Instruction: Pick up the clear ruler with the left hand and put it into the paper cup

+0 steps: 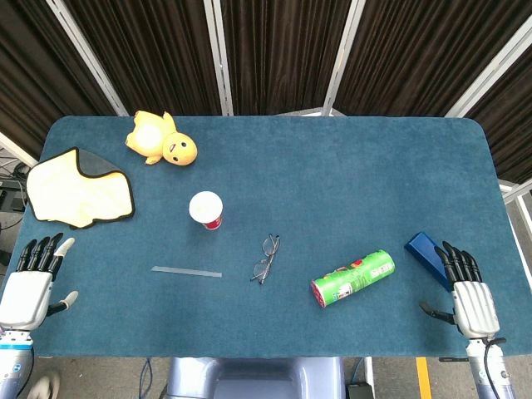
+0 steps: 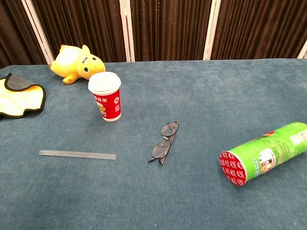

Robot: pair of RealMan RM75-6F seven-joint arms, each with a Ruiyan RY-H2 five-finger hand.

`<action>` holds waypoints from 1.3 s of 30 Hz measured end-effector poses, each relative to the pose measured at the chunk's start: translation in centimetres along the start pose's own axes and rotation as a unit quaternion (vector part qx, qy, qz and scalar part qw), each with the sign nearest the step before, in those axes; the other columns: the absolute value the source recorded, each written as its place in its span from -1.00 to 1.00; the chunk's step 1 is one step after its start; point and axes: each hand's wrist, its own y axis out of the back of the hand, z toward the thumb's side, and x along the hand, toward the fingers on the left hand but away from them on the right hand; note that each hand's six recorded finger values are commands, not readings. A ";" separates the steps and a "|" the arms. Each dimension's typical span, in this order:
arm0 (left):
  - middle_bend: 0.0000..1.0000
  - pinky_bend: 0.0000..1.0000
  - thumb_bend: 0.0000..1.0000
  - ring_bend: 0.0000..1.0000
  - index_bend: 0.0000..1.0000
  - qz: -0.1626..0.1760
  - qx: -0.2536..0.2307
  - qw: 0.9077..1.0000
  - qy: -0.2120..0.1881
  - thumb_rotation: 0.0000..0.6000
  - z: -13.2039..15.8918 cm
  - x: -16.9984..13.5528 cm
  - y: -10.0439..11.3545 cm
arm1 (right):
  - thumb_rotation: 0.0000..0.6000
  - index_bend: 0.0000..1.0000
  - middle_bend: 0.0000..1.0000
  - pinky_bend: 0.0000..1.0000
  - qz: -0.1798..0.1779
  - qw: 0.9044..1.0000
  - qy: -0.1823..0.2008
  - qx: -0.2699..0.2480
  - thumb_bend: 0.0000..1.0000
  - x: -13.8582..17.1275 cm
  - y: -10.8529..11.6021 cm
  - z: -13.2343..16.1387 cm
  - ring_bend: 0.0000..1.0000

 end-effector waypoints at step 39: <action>-1.00 -1.00 -0.40 -1.00 -0.13 -0.023 -0.022 0.999 -0.029 1.00 3.3 1.3 -0.3 | 1.00 -1.00 -1.00 -1.00 -0.005 1.000 -0.011 -0.007 -0.88 0.2 0.5 -0.4 -1.00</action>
